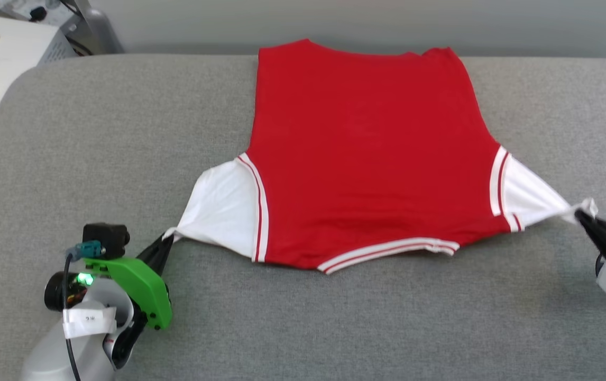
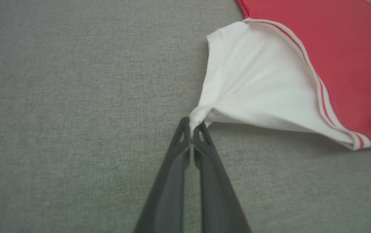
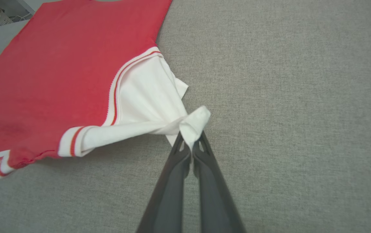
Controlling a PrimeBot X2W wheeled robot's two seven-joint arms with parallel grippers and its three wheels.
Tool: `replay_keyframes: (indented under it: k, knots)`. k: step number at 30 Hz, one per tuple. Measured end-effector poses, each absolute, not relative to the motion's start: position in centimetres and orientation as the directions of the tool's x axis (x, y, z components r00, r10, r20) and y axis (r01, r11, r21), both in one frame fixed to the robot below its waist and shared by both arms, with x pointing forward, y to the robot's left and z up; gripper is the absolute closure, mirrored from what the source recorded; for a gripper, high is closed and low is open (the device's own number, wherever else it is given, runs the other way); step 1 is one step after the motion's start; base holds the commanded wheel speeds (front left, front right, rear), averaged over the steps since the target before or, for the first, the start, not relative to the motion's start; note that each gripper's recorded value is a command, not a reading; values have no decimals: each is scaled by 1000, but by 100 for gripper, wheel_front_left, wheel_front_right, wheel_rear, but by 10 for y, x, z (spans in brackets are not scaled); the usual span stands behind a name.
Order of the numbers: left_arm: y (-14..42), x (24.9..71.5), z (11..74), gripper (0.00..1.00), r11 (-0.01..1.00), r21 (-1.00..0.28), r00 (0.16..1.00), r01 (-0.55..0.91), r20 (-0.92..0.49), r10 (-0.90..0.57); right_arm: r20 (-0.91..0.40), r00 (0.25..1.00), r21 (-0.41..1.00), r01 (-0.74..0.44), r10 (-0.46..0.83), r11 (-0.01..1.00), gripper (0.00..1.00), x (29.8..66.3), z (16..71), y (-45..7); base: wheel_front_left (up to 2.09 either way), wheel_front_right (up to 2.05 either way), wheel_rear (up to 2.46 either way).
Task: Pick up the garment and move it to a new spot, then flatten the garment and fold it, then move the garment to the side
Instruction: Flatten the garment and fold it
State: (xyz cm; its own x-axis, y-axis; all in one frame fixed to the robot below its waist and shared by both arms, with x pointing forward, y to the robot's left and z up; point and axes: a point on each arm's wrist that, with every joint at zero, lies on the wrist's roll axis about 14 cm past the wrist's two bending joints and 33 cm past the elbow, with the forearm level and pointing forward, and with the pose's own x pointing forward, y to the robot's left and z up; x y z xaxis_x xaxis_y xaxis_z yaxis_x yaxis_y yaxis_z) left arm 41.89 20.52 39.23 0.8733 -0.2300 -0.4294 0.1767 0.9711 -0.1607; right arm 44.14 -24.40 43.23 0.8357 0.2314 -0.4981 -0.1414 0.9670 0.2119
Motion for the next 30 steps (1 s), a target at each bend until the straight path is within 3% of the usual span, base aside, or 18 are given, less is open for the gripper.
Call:
replay_keyframes:
  k: [12, 21, 30]
  knots:
    - [214, 363, 387, 100, 969, -205, 852, 137, -474, -221, -598, 759, 253, -126, 257, 959, 100, 369, 416, -247, 0, 0, 0]
    - [212, 314, 381, 100, 958, -242, 820, 154, -510, -260, -704, 654, 270, -115, 277, 956, 100, 308, 396, -250, 0, 0, 0]
    - [190, 297, 386, 100, 945, -264, 802, 194, -511, -308, -719, 637, 281, -98, 277, 955, 100, 296, 400, -255, 0, 0, 0]
